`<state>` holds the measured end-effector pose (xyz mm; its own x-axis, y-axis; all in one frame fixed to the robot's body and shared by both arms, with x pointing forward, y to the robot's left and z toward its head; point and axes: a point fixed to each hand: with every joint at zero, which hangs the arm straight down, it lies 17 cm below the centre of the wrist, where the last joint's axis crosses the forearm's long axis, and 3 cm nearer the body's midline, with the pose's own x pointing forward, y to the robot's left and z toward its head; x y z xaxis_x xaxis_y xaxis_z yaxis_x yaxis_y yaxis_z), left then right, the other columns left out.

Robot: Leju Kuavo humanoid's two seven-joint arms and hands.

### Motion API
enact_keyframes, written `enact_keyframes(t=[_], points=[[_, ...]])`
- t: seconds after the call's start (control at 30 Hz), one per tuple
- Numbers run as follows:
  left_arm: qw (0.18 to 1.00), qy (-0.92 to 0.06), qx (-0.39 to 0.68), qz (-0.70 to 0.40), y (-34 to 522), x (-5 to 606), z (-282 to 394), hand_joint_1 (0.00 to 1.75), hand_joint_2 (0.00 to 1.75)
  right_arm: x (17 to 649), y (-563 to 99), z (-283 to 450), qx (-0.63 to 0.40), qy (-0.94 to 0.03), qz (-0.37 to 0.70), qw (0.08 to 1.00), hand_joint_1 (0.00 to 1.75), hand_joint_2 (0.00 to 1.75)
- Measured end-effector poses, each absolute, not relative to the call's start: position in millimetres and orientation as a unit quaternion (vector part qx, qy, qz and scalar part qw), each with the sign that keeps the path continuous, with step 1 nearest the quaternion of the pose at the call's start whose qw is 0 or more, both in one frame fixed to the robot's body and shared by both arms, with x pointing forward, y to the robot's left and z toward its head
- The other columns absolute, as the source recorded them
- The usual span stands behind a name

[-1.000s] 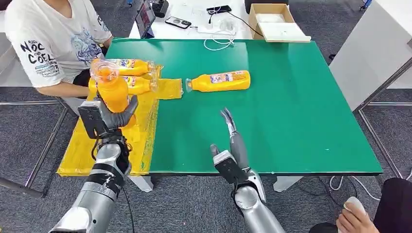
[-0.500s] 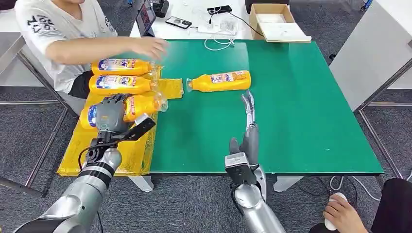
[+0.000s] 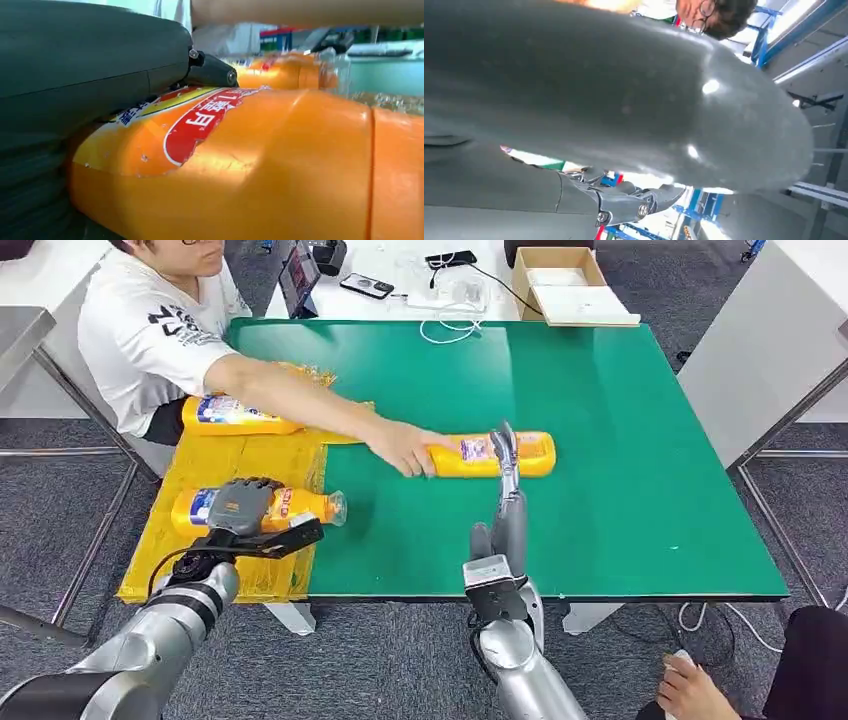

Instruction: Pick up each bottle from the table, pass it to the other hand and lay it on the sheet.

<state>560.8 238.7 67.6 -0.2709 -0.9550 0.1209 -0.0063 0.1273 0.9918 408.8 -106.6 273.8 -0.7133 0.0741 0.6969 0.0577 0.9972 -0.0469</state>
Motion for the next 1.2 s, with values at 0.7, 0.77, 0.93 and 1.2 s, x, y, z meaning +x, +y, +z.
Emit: enact_keyframes(t=[0.7, 0.77, 0.93, 1.2], points=[[0.602, -0.587, 0.261, -0.474, 241, 558, 37, 0.0, 0.0, 415, -84, 250, -0.007, -0.912, 0.05, 0.406, 0.0, 0.0], [0.62, -0.588, 0.227, -0.467, 236, 557, 35, 0.0, 0.0, 416, -82, 246, -0.002, -0.91, 0.056, 0.411, 0.0, 0.0], [0.643, -0.59, 0.18, -0.453, 229, 555, 34, 0.0, 0.0, 418, -79, 239, 0.004, -0.906, 0.063, 0.419, 0.0, 0.0], [0.667, -0.588, 0.087, -0.449, 210, 546, 35, 0.0, 0.0, 426, -76, 228, 0.016, -0.899, 0.071, 0.433, 0.0, 0.0]])
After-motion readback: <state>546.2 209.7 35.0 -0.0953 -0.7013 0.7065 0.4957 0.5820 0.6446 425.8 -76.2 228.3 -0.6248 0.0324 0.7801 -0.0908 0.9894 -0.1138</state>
